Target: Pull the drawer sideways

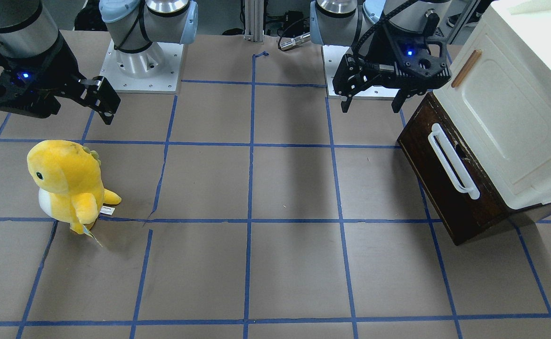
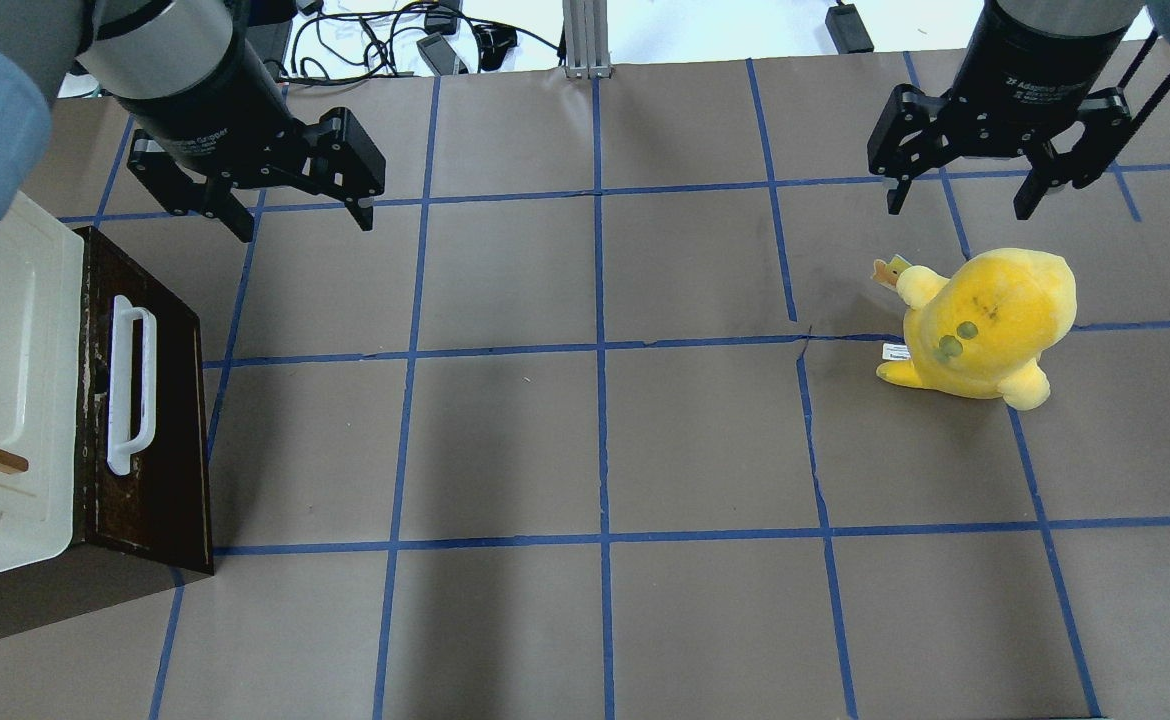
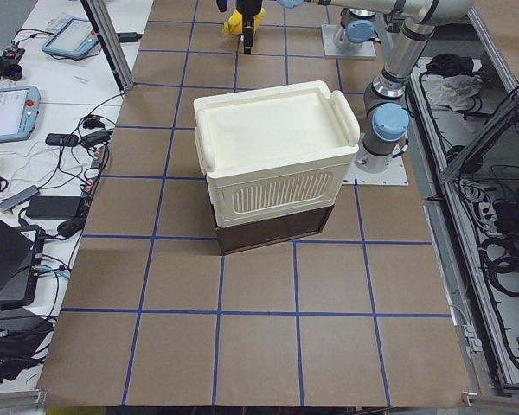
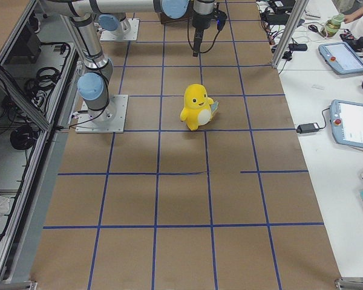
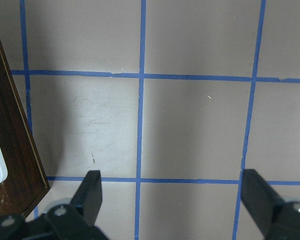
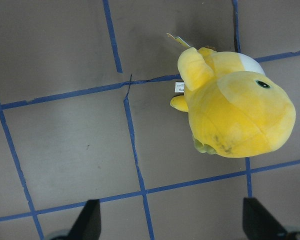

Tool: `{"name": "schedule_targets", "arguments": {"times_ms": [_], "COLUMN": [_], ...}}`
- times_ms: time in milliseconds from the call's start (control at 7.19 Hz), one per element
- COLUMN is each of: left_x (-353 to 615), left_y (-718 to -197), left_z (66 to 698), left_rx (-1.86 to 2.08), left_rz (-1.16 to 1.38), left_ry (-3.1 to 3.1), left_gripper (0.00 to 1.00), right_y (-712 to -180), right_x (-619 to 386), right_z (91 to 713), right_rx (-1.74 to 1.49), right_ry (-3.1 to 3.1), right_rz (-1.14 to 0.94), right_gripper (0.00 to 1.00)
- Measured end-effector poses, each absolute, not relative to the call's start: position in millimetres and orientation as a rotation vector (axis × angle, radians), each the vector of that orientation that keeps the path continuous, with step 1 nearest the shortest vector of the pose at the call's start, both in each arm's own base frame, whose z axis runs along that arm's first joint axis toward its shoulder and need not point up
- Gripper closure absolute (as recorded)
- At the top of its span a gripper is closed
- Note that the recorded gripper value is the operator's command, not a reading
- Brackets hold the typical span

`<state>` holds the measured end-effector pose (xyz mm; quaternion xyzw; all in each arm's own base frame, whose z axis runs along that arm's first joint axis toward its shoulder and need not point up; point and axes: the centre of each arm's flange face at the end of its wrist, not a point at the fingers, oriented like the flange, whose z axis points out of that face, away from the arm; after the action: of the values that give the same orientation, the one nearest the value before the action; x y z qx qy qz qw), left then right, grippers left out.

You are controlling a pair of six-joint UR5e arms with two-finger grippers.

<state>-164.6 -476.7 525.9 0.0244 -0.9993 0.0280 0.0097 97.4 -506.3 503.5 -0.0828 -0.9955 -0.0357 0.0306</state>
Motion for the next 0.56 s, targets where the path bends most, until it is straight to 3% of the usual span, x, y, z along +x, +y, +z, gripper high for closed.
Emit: {"name": "schedule_targets", "arguments": {"times_ms": [557], "left_x": [-165.1], "left_y": [-472.2], "left_z": [528.1], "left_rx": [0.074], "left_rz": [0.09], "left_ry": [-3.121], "left_gripper": [0.0], "right_y": [-506.3], "right_x": [97.4], "right_z": [503.5], "right_rx": [-0.255], "right_ry": [-3.068], "right_rz": [-0.111], "right_gripper": [0.0]}}
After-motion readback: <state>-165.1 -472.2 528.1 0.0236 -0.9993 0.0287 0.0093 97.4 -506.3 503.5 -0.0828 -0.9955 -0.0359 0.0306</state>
